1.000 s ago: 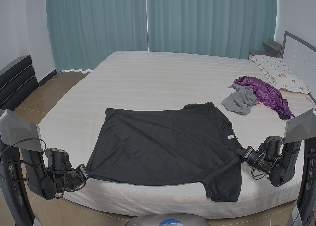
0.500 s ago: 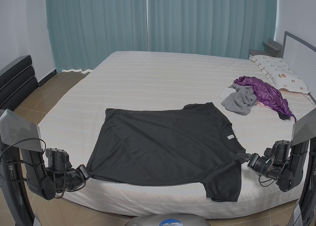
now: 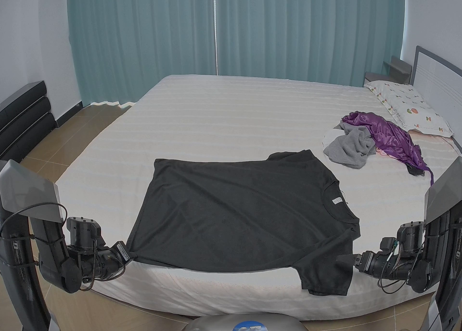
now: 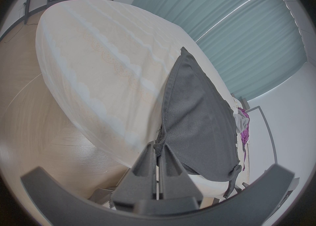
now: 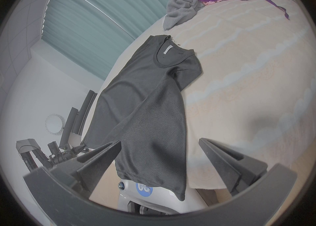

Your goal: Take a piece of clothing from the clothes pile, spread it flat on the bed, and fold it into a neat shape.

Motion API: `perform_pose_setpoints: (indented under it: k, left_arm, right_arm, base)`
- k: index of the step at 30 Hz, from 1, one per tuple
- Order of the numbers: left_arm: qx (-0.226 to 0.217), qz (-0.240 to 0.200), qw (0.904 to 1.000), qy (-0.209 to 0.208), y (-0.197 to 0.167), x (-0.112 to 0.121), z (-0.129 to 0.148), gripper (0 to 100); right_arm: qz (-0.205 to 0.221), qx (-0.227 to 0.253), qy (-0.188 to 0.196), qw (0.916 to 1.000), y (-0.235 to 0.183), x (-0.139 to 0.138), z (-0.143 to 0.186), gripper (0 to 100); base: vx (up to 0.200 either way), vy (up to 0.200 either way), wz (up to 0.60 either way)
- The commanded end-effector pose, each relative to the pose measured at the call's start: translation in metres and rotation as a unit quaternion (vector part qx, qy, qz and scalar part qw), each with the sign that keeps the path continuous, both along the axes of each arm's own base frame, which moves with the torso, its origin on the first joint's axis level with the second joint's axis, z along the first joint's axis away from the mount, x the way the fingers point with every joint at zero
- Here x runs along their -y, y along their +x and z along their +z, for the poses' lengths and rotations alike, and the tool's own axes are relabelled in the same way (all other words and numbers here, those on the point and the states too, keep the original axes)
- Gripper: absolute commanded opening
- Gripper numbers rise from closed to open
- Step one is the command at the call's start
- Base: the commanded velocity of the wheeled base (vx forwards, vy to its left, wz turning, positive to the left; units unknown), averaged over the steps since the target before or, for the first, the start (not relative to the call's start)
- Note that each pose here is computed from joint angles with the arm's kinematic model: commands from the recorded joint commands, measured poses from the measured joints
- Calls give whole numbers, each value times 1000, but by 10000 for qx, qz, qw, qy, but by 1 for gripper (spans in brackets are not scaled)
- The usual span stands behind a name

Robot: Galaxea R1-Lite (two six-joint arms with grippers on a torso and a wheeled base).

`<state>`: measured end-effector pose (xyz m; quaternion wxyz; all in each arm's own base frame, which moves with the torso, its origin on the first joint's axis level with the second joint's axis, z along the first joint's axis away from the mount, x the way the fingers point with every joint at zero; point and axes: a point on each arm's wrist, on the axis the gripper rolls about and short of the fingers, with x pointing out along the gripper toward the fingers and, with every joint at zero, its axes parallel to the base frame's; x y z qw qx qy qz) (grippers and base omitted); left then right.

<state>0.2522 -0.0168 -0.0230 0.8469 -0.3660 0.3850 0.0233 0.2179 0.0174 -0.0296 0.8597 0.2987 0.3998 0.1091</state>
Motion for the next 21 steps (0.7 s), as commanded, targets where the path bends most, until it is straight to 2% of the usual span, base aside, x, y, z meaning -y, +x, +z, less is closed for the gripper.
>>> perform_pose_setpoints:
  k: [1,8,9,21]
  left_arm:
    - [-6,2,10000,-2,0,0,0,0]
    - [-6,2,10000,-2,0,0,0,0]
    - [-6,2,10000,-2,0,0,0,0]
    - [-4,-3,10000,4,0,0,0,0]
  right_arm:
    - [78,104,33,9999,7,-6,-3,100]
    - [114,178,-11,9998,14,-11,-6,100]
    - [71,191,-51,9998,15,-11,-6,0]
    - [-8,131,-304,9995,1,-4,0,0]
  base:
    - [0,0,0]
    - [0,0,0]
    - [0,0,0]
    - [0,0,0]
